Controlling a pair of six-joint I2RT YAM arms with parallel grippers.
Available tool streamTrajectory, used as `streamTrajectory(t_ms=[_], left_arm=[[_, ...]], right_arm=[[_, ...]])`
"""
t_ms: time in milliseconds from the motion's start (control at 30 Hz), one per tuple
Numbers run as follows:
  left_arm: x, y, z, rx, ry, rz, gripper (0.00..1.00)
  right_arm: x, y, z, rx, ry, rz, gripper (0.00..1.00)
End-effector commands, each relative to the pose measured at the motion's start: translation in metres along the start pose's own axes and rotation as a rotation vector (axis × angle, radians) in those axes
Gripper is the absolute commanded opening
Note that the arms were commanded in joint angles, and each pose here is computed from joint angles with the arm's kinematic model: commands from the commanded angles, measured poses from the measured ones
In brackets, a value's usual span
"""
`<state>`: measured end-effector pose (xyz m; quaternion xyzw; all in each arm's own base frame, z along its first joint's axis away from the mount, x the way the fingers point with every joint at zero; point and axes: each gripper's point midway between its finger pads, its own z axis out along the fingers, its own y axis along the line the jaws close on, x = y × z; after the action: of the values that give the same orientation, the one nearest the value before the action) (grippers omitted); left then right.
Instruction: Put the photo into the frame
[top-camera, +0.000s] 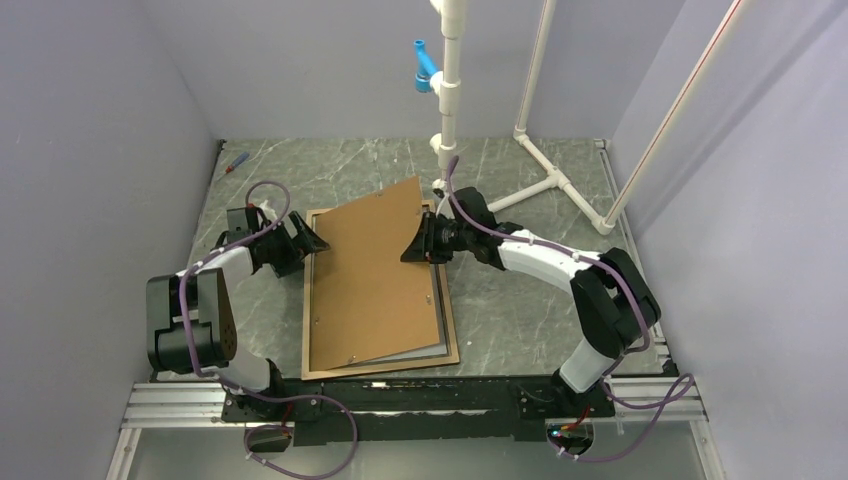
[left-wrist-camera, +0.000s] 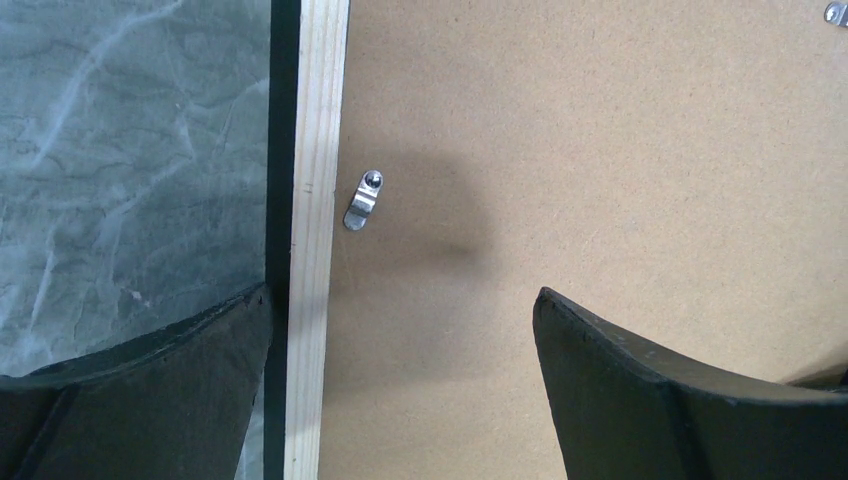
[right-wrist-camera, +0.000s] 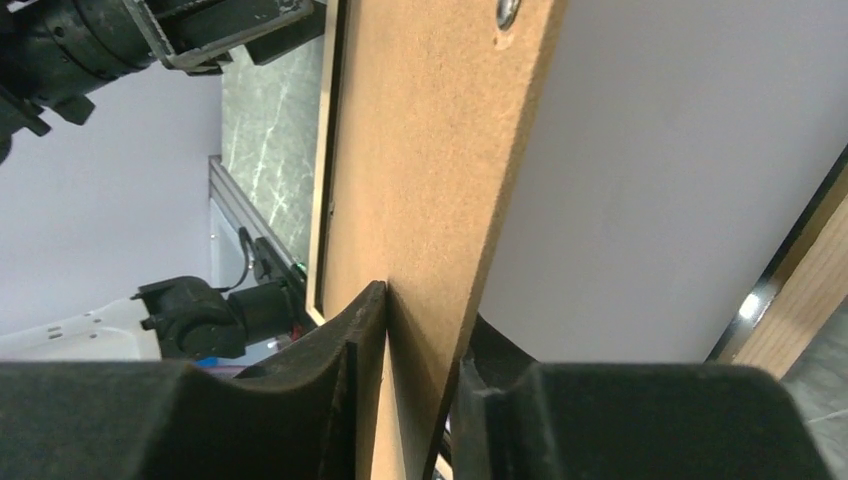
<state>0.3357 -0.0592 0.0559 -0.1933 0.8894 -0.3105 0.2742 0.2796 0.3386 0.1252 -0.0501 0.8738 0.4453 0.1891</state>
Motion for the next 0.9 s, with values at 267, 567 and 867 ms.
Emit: streamTrajectory(t_ms=[267, 567, 867], left_arm=[[0.008, -0.060, 0.005, 0.192, 0.086, 0.104, 0.99], [0.014, -0.058, 0.011, 0.134, 0.114, 0.128, 0.99], [0.007, -0.024, -0.009, -0.122, 0.051, 0.132, 0.99]], right_arm=[[0.045, -0.029, 0.006, 0.159, 0.137, -0.054, 0.56], [0.039, -0.036, -0.001, 0.263, 0.088, -0.087, 0.86], [0.040, -0.038, -0.009, 0.336, 0.057, -0.111, 1.00]])
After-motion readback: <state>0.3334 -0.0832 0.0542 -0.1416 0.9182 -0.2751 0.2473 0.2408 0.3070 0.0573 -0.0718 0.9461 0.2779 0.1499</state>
